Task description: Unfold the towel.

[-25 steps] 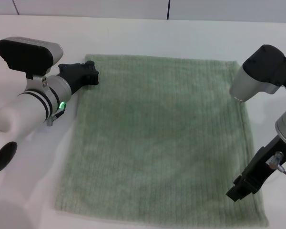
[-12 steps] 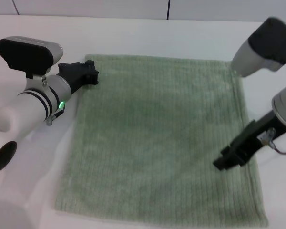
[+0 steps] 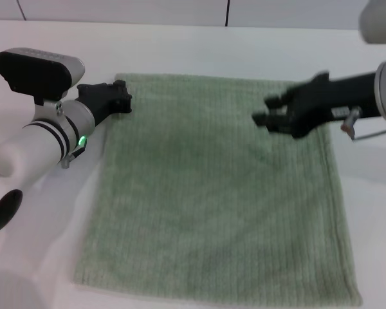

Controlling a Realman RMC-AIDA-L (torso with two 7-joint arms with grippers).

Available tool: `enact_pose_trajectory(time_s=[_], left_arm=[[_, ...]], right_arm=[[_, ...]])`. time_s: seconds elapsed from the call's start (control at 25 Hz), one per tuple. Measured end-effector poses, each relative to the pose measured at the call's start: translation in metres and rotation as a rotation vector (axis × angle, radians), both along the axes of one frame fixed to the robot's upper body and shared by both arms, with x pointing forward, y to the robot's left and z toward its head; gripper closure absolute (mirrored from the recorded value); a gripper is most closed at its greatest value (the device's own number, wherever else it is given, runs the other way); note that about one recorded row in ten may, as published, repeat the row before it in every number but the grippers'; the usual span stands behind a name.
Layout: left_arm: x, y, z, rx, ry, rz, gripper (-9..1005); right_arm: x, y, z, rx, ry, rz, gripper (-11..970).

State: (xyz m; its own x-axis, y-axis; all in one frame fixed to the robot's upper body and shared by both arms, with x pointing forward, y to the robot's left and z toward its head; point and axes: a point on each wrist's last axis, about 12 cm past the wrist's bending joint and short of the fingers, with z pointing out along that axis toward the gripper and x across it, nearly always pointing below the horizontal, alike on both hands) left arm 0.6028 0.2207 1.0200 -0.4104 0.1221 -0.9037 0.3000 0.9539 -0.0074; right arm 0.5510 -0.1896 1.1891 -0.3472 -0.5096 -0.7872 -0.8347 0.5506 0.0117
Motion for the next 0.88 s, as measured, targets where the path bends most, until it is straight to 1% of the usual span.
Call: enact_pose_trajectory(time_s=[0.04, 0.08, 0.12, 0.16, 0.24, 0.28, 0.32, 0.36, 0.4, 0.44, 0.48, 0.52, 0.56, 0.6, 0.64, 0.68, 0.72, 0.76, 0.8, 0.84, 0.88], left_arm=[[0.000, 0.000, 0.000, -0.002, -0.002, 0.000, 997], [0.000, 0.000, 0.001, -0.006, -0.005, 0.001, 997], [0.000, 0.000, 0.001, -0.011, -0.010, 0.003, 998], [0.000, 0.000, 0.001, -0.011, -0.010, 0.003, 998], [0.000, 0.001, 0.001, -0.018, -0.015, 0.007, 998], [0.000, 0.001, 0.001, -0.018, -0.015, 0.007, 998], [-0.002, 0.003, 0.004, -0.050, -0.043, 0.023, 997], [-0.002, 0.003, 0.004, -0.050, -0.043, 0.023, 997], [-0.005, 0.006, 0.005, -0.072, -0.076, 0.030, 997], [-0.005, 0.006, 0.005, -0.072, -0.076, 0.030, 997], [-0.005, 0.006, 0.005, -0.072, -0.076, 0.030, 996], [-0.005, 0.006, 0.005, -0.072, -0.076, 0.030, 996], [-0.005, 0.006, 0.005, -0.072, -0.076, 0.030, 996], [-0.008, 0.010, 0.007, -0.093, -0.114, 0.036, 996], [-0.011, 0.017, 0.009, -0.119, -0.155, 0.055, 996], [-0.011, 0.017, 0.009, -0.119, -0.155, 0.055, 995], [-0.016, 0.024, 0.009, -0.138, -0.192, 0.073, 995], [-0.016, 0.024, 0.009, -0.138, -0.192, 0.073, 995], [-0.024, 0.037, 0.011, -0.153, -0.256, 0.112, 995], [-0.025, 0.039, 0.011, -0.154, -0.267, 0.118, 994], [-0.025, 0.039, 0.011, -0.154, -0.267, 0.118, 994]], right_arm=[[0.001, -0.002, -0.002, 0.043, -0.039, -0.009, 626], [0.002, -0.009, -0.007, 0.128, -0.122, -0.030, 626], [0.002, -0.009, -0.007, 0.128, -0.122, -0.030, 626], [0.004, -0.012, -0.011, 0.165, -0.157, -0.045, 625], [0.007, -0.021, -0.018, 0.239, -0.236, -0.088, 625], [0.011, -0.029, -0.028, 0.295, -0.306, -0.131, 625], [0.011, -0.029, -0.028, 0.295, -0.306, -0.131, 625], [0.012, -0.034, -0.035, 0.316, -0.339, -0.149, 625], [0.014, -0.037, -0.041, 0.331, -0.386, -0.162, 625], [0.015, -0.040, -0.047, 0.347, -0.425, -0.175, 625], [0.017, -0.047, -0.057, 0.367, -0.495, -0.209, 626], [0.017, -0.047, -0.057, 0.367, -0.495, -0.209, 626], [0.019, -0.051, -0.061, 0.375, -0.534, -0.233, 626], [0.021, -0.060, -0.070, 0.384, -0.585, -0.293, 626], [0.022, -0.068, -0.078, 0.388, -0.610, -0.351, 626], [0.022, -0.068, -0.078, 0.388, -0.610, -0.351, 626], [0.023, -0.072, -0.082, 0.386, -0.620, -0.384, 626], [0.023, -0.077, -0.085, 0.385, -0.627, -0.413, 626], [0.022, -0.081, -0.088, 0.389, -0.630, -0.441, 626], [0.021, -0.092, -0.094, 0.430, -0.627, -0.511, 626], [0.021, -0.092, -0.094, 0.430, -0.627, -0.511, 625]])
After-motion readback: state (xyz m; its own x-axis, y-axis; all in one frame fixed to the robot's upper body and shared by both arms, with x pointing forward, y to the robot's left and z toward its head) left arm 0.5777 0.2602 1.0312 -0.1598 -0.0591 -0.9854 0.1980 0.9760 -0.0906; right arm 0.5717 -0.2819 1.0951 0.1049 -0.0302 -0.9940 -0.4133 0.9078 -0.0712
